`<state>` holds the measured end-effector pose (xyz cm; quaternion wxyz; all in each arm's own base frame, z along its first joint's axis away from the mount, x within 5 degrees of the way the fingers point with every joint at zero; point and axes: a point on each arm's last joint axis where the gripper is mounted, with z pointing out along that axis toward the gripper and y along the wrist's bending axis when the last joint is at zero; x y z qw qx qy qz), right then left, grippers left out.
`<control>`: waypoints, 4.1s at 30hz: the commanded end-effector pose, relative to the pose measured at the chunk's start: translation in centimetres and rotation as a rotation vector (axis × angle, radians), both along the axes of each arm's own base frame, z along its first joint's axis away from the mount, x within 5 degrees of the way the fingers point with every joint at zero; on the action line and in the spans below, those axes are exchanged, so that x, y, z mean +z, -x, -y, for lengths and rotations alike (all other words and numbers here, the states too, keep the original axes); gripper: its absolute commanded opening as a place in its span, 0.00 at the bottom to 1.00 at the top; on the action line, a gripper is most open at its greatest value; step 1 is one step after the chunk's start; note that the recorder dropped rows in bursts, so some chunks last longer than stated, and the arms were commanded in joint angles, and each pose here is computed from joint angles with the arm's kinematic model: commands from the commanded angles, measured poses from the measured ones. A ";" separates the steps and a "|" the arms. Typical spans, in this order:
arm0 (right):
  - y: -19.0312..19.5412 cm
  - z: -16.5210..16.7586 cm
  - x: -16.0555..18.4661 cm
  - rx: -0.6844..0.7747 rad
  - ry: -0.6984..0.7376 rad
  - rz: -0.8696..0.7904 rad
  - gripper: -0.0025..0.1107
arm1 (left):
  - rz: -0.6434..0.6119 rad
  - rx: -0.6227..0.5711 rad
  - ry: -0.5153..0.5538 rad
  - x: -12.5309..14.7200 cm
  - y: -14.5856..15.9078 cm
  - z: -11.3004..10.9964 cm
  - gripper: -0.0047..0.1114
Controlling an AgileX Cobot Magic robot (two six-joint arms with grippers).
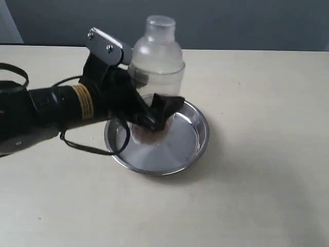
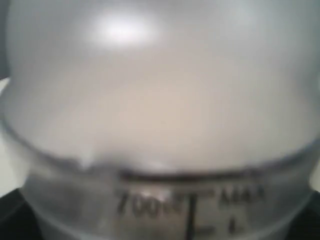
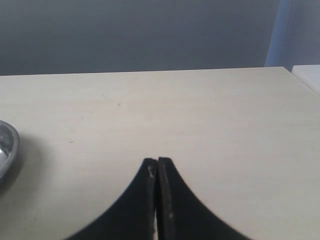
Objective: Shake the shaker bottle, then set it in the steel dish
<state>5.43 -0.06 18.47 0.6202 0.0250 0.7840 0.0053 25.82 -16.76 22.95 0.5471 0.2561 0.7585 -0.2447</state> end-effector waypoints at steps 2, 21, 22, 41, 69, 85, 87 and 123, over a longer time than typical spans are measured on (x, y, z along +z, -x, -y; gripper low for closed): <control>0.0 0.0 0.1 -0.004 0.001 0.016 0.02 | 0.068 0.043 0.001 3.7 0.0 -0.1 0.04; 0.0 0.0 0.1 -0.004 0.001 0.016 0.02 | 0.341 -0.010 0.178 8.0 1.5 0.5 0.04; 0.0 0.0 0.1 -0.004 0.001 0.016 0.02 | 0.189 0.059 0.096 5.9 0.9 0.1 0.04; 0.0 0.0 0.1 -0.004 0.001 0.016 0.02 | 0.107 0.052 -0.019 0.9 1.8 0.6 0.04; 0.0 0.0 0.1 -0.004 0.001 0.016 0.02 | -0.009 0.298 0.105 -1.1 0.2 0.3 0.04; 0.0 0.0 0.1 -0.004 0.001 0.016 0.02 | 0.387 0.174 0.224 7.1 -0.3 0.2 0.04; 0.0 0.0 0.1 -0.004 0.001 0.016 0.02 | 0.407 0.121 0.170 9.5 0.3 0.3 0.04; 0.0 0.0 0.1 -0.004 0.001 0.016 0.02 | 0.408 0.099 0.142 11.7 2.6 1.1 0.04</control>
